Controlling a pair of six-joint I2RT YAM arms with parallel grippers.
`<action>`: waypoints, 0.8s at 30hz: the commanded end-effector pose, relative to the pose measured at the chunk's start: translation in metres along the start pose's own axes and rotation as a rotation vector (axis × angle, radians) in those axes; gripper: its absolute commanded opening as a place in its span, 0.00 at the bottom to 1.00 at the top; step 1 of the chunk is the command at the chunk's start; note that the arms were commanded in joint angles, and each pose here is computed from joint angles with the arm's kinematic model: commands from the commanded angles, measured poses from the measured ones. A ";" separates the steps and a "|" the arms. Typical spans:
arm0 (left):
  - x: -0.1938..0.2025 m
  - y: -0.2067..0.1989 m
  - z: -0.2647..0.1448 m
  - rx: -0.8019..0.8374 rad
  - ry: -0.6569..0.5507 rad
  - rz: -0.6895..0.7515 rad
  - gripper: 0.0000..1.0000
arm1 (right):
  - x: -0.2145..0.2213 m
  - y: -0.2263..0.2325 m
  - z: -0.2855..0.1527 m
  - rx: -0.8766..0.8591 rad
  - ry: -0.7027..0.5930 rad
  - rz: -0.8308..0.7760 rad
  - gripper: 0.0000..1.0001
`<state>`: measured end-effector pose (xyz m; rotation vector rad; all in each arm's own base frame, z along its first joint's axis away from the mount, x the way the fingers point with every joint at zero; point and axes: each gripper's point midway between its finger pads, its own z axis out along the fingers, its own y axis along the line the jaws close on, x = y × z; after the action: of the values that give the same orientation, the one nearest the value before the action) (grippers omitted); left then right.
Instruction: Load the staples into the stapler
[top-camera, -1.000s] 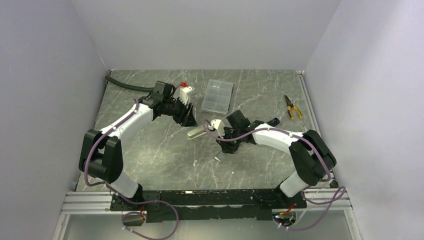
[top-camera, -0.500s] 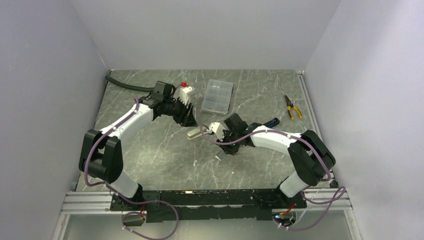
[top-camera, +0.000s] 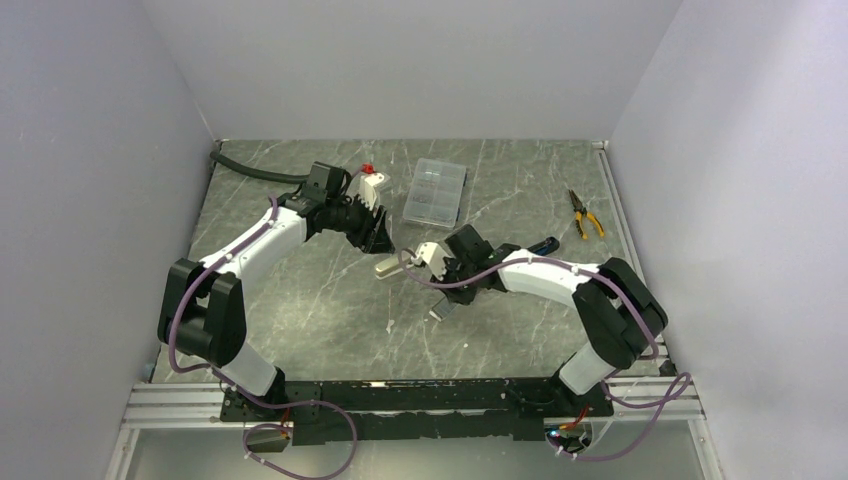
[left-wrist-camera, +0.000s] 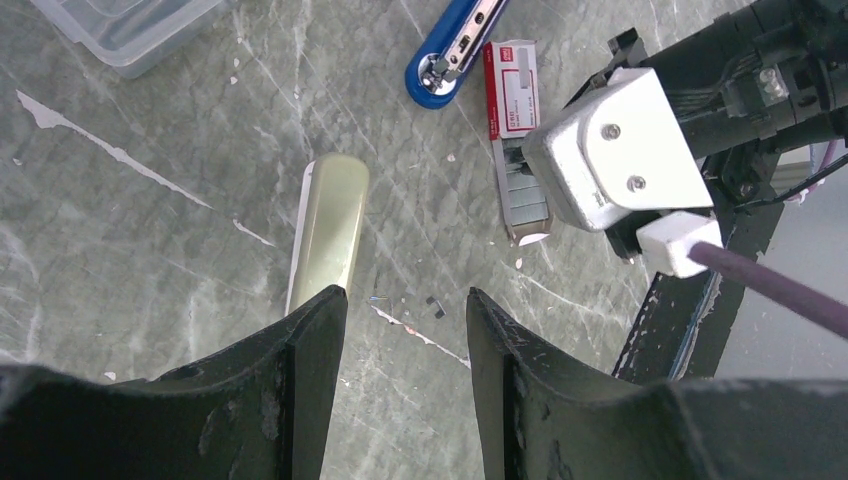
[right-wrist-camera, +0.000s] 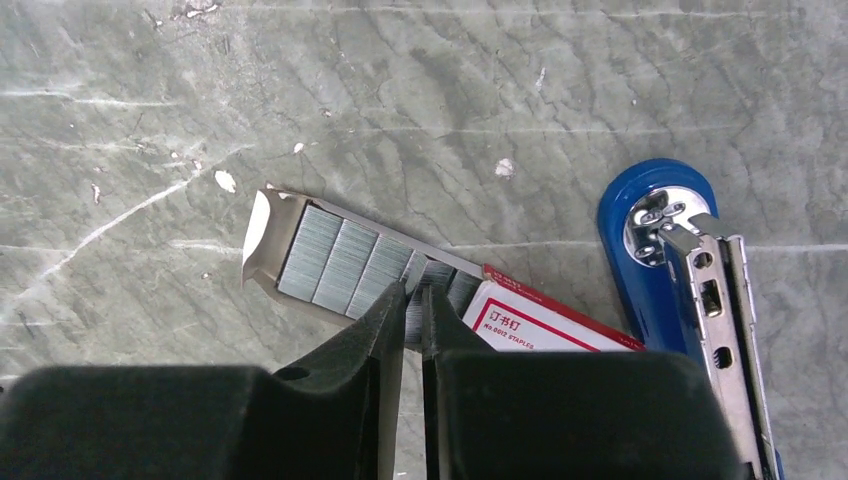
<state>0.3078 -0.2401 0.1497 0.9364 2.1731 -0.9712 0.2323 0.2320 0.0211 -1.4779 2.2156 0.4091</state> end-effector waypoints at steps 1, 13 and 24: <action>-0.007 -0.007 -0.002 0.030 -0.025 0.051 0.53 | -0.001 -0.008 0.002 -0.038 -0.010 0.077 0.13; 0.003 -0.017 0.007 0.089 -0.016 0.121 0.51 | 0.001 -0.013 0.000 -0.188 -0.072 0.232 0.08; 0.000 -0.020 0.009 0.090 -0.013 0.128 0.51 | 0.007 -0.019 -0.001 -0.261 -0.063 0.297 0.14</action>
<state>0.2925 -0.2512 0.1421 1.0575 2.1130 -1.0085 0.2511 0.2241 0.0234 -1.2082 2.3643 0.8684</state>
